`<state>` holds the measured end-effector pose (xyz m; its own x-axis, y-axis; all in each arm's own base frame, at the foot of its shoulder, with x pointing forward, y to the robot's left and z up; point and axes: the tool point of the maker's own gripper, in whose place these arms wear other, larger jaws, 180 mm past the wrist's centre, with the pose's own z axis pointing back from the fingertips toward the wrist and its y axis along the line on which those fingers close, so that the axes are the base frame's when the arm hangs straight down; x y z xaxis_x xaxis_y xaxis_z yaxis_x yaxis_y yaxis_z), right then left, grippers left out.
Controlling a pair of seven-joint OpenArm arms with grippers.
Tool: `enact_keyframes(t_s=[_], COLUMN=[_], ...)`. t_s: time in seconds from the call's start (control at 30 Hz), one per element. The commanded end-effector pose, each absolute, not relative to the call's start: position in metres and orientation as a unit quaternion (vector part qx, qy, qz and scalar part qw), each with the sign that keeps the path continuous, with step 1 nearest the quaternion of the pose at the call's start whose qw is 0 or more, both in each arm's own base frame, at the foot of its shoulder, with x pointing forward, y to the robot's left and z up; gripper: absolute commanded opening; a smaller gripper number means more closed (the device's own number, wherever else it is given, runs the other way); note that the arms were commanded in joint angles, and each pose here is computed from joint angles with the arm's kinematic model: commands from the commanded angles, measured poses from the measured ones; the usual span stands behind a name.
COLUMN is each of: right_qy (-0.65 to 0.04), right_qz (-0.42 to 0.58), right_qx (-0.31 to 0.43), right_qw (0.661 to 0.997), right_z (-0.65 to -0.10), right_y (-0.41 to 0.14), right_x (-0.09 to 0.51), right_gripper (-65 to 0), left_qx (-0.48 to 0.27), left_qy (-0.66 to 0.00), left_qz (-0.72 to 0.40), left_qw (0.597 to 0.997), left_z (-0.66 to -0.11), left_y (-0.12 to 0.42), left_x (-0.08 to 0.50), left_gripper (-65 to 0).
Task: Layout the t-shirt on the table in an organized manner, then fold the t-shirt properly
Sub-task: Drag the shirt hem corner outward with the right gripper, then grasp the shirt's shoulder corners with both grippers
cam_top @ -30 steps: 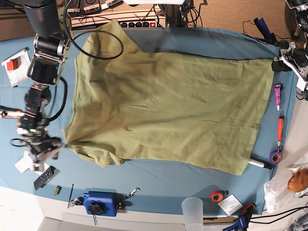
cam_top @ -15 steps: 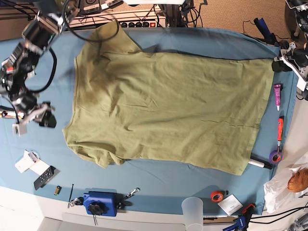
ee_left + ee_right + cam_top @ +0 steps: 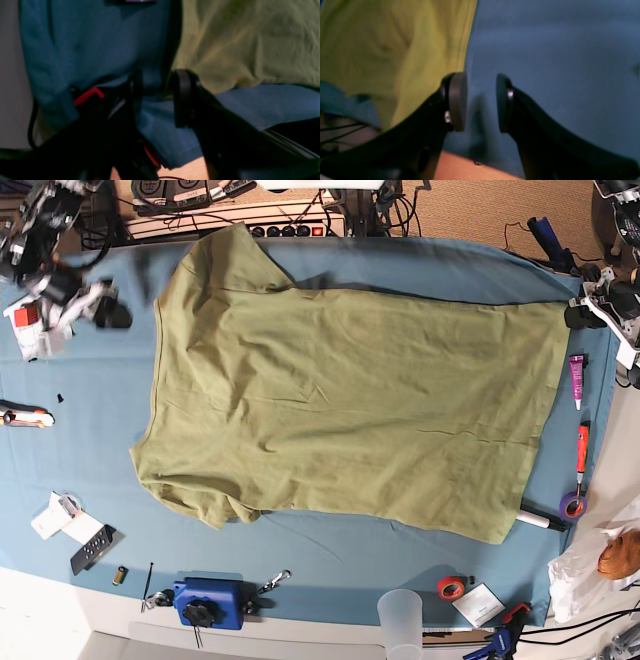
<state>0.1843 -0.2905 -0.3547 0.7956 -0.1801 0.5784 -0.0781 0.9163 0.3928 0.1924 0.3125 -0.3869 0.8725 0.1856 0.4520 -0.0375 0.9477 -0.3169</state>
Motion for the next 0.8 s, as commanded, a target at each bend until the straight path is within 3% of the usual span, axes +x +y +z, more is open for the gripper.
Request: enact_keyframes(t_s=[0.0, 0.37, 0.63, 0.77], right_qy=[-0.332, -0.308, -0.271, -0.285], right_qz=[-0.025, -0.090, -0.064, -0.072], right_qx=[0.208, 0.283, 0.312, 0.331], right_qw=[0.919, 0.904, 0.908, 0.896], right_z=[-0.347, -0.376, -0.389, -0.382], right_y=[-0.290, -0.242, -0.212, -0.208], right_x=[0.184, 0.146, 0.138, 0.139], right_gripper=[-44.9, -44.9, -44.9, -44.9], left_qx=[-0.144, -0.144, -0.144, -0.144], left_qy=[-0.262, -0.262, -0.262, -0.262], left_qz=[0.051, 0.051, 0.051, 0.051], left_qw=[0.953, 0.953, 0.953, 0.953], left_z=[-0.375, -0.375, -0.375, -0.375], left_y=[0.319, 0.319, 0.319, 0.319], left_x=[0.200, 0.200, 0.200, 0.200], left_gripper=[-43.3, -43.3, -43.3, -43.3])
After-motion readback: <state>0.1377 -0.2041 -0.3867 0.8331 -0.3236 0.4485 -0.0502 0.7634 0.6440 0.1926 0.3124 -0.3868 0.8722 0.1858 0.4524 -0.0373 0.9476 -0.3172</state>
